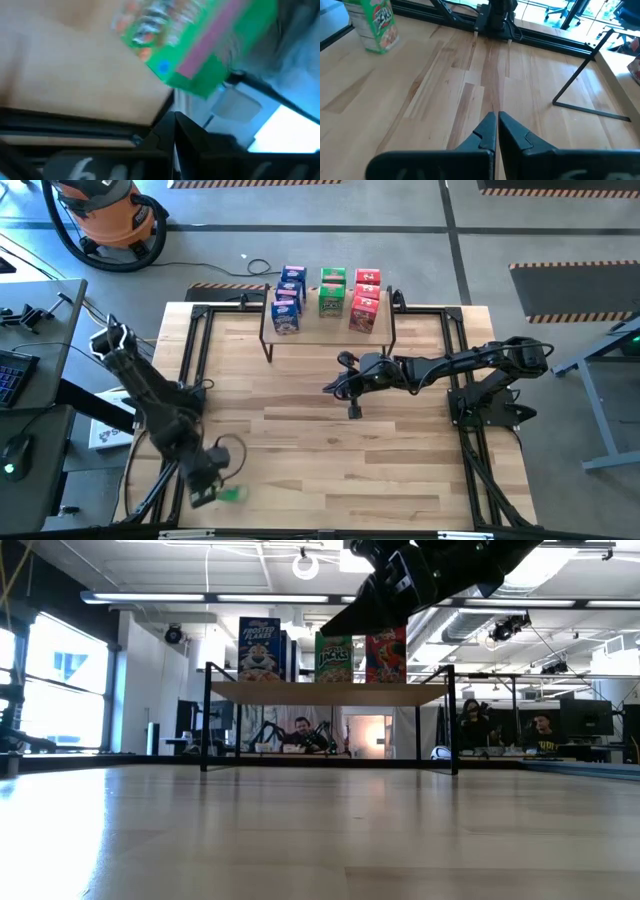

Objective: Stack cereal on shelf
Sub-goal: Move the green cereal into the center of the table

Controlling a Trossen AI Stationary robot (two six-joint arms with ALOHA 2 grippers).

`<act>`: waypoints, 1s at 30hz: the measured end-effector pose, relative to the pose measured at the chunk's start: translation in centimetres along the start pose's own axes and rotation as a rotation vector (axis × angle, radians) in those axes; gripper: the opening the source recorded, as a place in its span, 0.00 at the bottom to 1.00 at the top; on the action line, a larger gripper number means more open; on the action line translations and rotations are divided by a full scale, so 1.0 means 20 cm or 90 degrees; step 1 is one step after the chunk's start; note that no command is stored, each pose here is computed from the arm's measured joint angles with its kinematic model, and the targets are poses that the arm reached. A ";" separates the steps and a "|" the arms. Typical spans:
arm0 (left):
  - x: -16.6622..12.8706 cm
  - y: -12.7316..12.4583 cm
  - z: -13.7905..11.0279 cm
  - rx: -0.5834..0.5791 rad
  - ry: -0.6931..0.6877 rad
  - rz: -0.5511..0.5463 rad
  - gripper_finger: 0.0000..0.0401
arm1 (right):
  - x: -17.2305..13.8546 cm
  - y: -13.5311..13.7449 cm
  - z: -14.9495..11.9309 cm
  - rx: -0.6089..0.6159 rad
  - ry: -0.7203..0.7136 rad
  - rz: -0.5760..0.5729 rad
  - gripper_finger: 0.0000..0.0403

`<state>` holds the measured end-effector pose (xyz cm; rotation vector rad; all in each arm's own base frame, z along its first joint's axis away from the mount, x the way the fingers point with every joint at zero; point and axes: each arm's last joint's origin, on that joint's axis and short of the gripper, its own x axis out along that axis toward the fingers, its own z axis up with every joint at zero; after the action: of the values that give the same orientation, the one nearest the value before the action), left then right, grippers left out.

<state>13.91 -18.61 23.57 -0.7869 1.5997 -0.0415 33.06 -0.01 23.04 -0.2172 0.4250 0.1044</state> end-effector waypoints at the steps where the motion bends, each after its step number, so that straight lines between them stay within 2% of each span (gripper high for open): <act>1: 0.02 -0.02 -0.02 0.004 0.001 -0.009 0.00 | 0.00 0.00 0.00 0.000 0.002 0.000 0.00; 6: 0.15 -0.06 -0.05 0.019 -0.096 -0.103 0.00 | 0.00 0.00 0.00 0.000 0.006 0.001 0.00; 9: 0.23 -0.04 -0.04 0.011 -0.141 -0.118 0.00 | 0.00 0.00 0.00 0.000 0.006 0.001 0.00; 16: 0.33 -0.01 0.04 0.049 -0.251 -0.051 0.00 | 0.00 0.00 -0.01 0.004 0.009 0.002 0.00; 25: 0.33 0.04 0.20 0.060 -0.449 0.055 0.00 | 0.00 0.00 -0.01 0.015 0.014 0.003 0.00; 30: 0.32 0.07 0.33 0.082 -0.531 0.114 0.00 | 0.00 0.00 -0.01 0.050 0.013 0.003 0.00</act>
<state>19.36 -18.16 16.01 -0.4581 0.8538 0.2784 32.97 -0.01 22.87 -0.1404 0.4491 0.0894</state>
